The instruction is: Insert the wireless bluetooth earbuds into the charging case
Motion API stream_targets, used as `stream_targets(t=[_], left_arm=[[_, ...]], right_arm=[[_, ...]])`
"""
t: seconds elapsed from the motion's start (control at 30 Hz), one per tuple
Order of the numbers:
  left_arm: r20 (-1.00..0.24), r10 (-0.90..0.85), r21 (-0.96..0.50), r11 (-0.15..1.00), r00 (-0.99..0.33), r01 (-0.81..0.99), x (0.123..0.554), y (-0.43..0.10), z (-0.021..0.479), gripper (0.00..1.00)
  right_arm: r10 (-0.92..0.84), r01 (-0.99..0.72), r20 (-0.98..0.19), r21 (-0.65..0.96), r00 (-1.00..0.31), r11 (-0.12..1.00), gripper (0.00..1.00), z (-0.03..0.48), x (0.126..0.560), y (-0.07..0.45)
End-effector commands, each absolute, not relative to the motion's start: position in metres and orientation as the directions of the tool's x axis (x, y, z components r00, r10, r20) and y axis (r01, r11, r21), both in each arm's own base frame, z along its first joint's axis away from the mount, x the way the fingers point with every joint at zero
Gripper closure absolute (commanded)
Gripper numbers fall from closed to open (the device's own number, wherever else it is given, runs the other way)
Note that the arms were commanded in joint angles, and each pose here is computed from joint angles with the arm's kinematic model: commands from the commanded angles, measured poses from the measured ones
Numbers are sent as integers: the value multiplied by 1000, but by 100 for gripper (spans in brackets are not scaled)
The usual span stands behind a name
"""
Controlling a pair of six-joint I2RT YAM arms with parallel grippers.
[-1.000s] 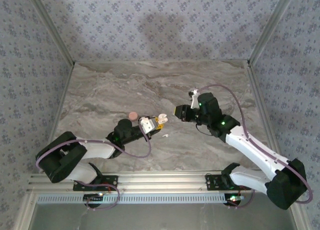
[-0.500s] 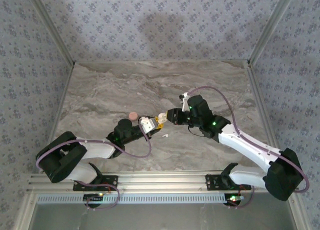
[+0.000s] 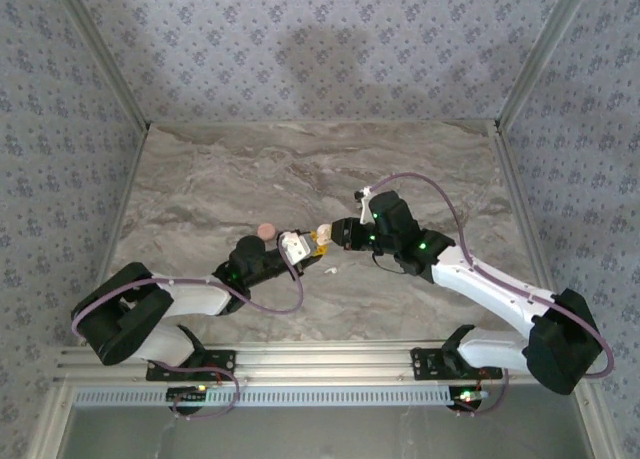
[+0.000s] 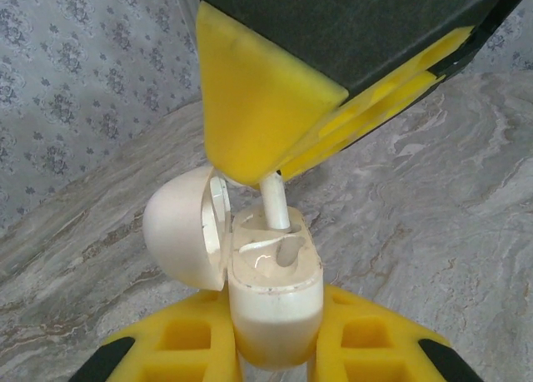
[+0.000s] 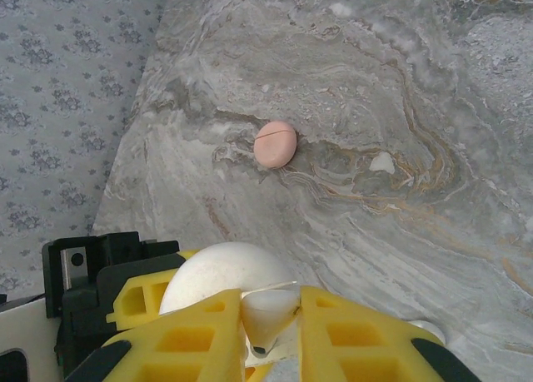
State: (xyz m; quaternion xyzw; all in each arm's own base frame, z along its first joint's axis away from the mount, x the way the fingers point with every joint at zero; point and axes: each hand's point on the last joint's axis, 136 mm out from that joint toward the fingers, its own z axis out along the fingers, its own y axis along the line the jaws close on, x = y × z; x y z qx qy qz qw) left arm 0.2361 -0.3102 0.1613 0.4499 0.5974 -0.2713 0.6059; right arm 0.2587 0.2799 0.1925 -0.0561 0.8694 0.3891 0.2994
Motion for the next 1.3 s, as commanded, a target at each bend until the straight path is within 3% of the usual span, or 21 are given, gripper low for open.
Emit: stream_targets(t=[0.0, 0.4, 0.7, 0.87, 1.1, 1.27], left_arm=[[-963, 143, 268, 462, 227, 846, 237, -315, 197, 88], [-963, 151, 270, 464, 225, 844, 238, -314, 196, 88], [-961, 160, 274, 465, 225, 842, 237, -312, 196, 88], [-961, 166, 275, 468, 221, 840, 237, -310, 194, 88], [-961, 184, 271, 501, 204, 822, 241, -304, 191, 88], [-966, 214, 244, 558, 147, 793, 245, -289, 181, 88]], right_arm=[[128, -322, -555, 639, -822, 698, 79, 195, 258, 283], [106, -324, -532, 649, -840, 688, 78, 193, 256, 292], [126, -302, -549, 620, -826, 725, 55, 200, 258, 278], [142, -311, -568, 622, -811, 718, 48, 211, 258, 271], [148, -334, -583, 635, -799, 696, 46, 224, 255, 259], [120, -263, -492, 637, -863, 724, 47, 204, 247, 250]])
